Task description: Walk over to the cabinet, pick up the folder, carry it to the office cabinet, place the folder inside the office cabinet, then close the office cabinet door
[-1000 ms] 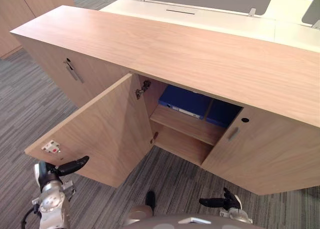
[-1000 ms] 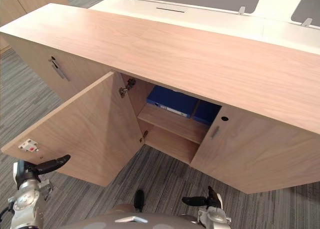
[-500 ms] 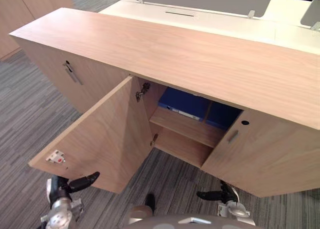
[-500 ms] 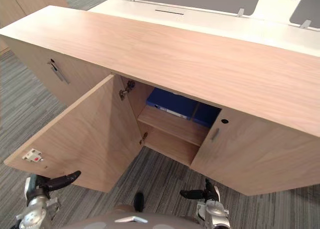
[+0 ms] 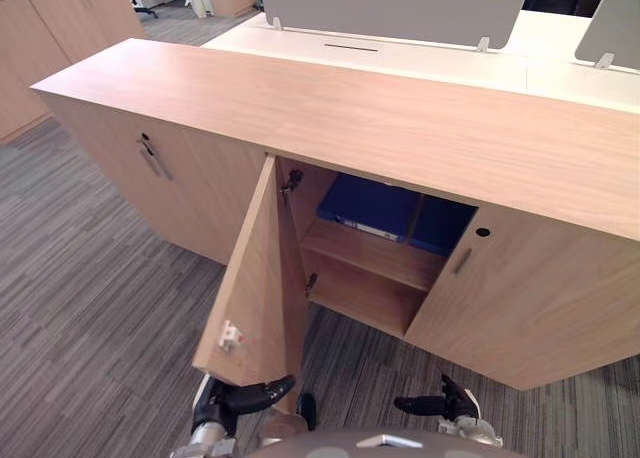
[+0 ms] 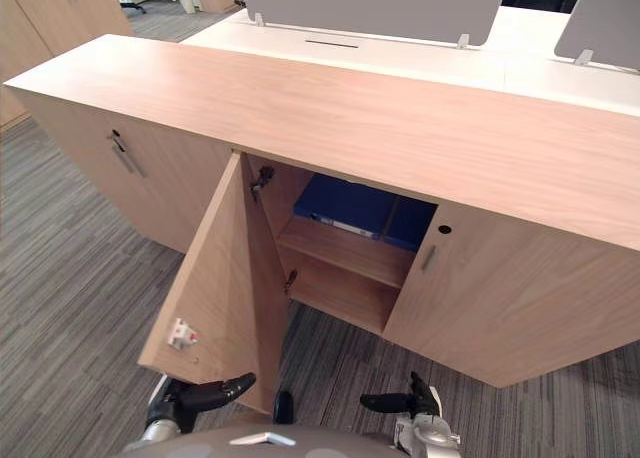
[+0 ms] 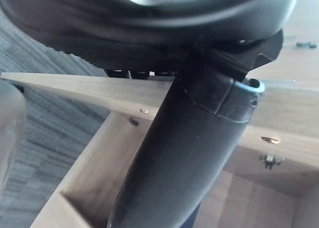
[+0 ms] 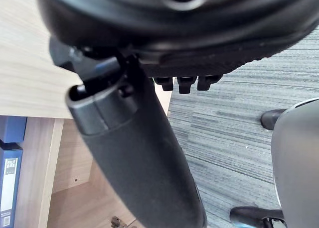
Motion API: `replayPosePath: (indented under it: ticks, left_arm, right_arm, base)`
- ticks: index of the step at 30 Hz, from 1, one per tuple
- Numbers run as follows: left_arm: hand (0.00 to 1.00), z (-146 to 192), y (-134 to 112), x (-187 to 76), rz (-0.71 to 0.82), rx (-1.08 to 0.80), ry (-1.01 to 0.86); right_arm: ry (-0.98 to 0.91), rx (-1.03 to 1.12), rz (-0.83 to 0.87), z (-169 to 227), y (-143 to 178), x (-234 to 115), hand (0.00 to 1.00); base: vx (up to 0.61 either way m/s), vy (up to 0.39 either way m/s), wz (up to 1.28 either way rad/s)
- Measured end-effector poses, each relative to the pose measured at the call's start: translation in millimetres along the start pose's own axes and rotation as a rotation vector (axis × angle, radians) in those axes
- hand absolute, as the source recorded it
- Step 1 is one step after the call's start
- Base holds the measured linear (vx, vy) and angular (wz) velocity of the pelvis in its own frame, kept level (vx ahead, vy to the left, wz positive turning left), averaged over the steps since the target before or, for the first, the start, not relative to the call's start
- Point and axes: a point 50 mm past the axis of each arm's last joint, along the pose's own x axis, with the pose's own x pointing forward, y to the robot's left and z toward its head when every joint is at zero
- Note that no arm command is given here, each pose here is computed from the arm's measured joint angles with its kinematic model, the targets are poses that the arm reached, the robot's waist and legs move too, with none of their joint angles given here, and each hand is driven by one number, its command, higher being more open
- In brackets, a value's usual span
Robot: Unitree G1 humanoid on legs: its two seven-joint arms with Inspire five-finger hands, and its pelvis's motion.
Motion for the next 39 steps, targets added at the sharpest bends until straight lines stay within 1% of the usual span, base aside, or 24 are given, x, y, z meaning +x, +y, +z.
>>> replayPosePath:
  ticks: [8,12,14,17,19,22,24,29,34,39]
  left_arm:
    - [1.00,-9.9,-18.3,-1.0,-0.113,0.024,0.056]
    - [1.00,-13.0,-18.9,-1.5,-0.116,0.033,0.072]
    - [1.00,-13.3,-20.3,3.6,-0.117,0.045,0.079]
    - [1.00,-7.4,-28.5,25.1,-0.108,0.047,0.066]
    - [1.00,5.6,-40.4,44.2,-0.115,0.043,0.028]
    - [1.00,21.4,-55.6,58.3,-0.140,0.063,-0.024]
    - [1.00,36.9,-66.3,72.4,-0.151,0.078,-0.067]
    - [1.00,58.2,-75.5,85.4,-0.143,0.112,-0.130]
    - [1.00,67.0,-79.0,97.6,-0.112,0.149,-0.140]
    - [1.00,75.3,-80.1,102.1,-0.082,0.158,-0.166]
  right_arm:
    - [-0.043,-0.009,-0.008,10.4,-3.9,0.6,1.00]
    - [-0.057,-0.009,-0.013,13.4,-3.8,0.3,1.00]
    - [-0.074,-0.007,-0.014,17.0,-2.7,0.0,1.00]
    - [-0.076,-0.005,-0.023,17.0,-3.2,-0.4,1.00]
    - [-0.079,-0.002,-0.032,18.1,-2.5,-0.3,1.00]
    - [-0.085,0.001,-0.035,19.7,-2.2,-0.2,1.00]
    - [-0.092,0.001,-0.044,21.3,-2.7,-0.3,1.00]
    - [-0.098,0.003,-0.046,23.5,-1.7,0.1,1.00]
    - [-0.099,0.000,-0.046,23.9,-1.4,0.4,1.00]
    - [-0.093,-0.004,-0.051,24.6,-0.2,1.7,1.00]
  base:
    - [0.03,-0.028,-0.20]
    - [0.03,-0.050,-0.56]
    - [0.03,-0.048,-0.65]
    - [0.03,-0.033,-0.51]
    - [0.03,-0.009,-0.41]
    - [0.04,0.014,-0.29]
    - [0.05,0.033,-0.29]
    - [0.03,0.013,-0.20]
    - [-0.05,-0.002,-0.04]
    - [-0.11,0.017,-0.10]
